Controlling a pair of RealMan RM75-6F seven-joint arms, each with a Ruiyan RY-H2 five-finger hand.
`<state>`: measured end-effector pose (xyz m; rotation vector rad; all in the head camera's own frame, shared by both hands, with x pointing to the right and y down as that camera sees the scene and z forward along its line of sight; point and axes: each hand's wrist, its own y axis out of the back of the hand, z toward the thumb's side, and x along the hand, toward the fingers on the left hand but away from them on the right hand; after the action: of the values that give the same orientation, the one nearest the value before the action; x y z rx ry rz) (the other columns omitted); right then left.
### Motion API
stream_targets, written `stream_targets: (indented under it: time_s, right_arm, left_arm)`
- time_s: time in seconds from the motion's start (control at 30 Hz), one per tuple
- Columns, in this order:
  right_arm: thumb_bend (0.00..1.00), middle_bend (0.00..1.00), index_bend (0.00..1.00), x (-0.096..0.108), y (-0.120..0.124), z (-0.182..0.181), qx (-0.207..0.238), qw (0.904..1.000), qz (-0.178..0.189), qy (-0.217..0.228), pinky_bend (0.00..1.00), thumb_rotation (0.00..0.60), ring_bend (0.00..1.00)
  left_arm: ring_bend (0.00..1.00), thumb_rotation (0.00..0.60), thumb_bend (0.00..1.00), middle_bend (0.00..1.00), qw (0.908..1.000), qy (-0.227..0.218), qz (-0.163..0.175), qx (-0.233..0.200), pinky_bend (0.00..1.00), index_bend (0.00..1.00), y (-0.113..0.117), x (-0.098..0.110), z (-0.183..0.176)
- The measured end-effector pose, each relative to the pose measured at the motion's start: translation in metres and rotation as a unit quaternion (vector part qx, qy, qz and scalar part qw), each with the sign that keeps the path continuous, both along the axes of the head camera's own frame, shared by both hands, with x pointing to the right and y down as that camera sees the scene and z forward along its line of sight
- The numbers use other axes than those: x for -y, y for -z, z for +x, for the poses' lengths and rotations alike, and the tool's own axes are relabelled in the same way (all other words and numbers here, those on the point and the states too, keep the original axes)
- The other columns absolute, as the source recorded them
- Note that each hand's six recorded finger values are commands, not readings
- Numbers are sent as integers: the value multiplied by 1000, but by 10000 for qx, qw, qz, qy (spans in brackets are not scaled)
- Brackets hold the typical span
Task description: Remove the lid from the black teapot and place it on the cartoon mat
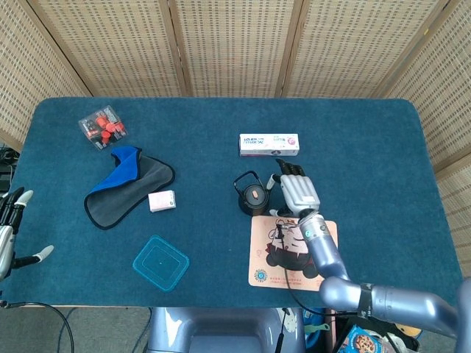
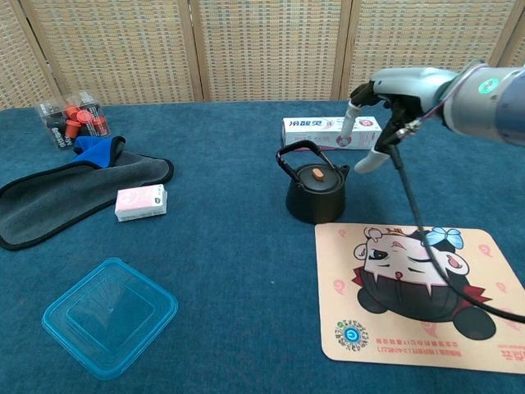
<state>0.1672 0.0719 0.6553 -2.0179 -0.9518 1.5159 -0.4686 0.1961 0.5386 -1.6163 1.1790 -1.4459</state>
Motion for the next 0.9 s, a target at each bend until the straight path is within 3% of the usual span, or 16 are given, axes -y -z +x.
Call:
stream_targets:
  time_s: [0.3,0.9]
  right_arm:
    - [313,0,449,6,-15,-43,-249,9993,-118,-240,0,600,0]
    - [376,0,467,8,-44,-57,-415,9960,-414,-673,0,600,0]
  left_arm:
    - [0,600,66,0,10000,48,-65,-1,0,0,-4,3,-4]
    - [0,600,65,0,9999,109,-110,2,0,0,-6,4,-8]
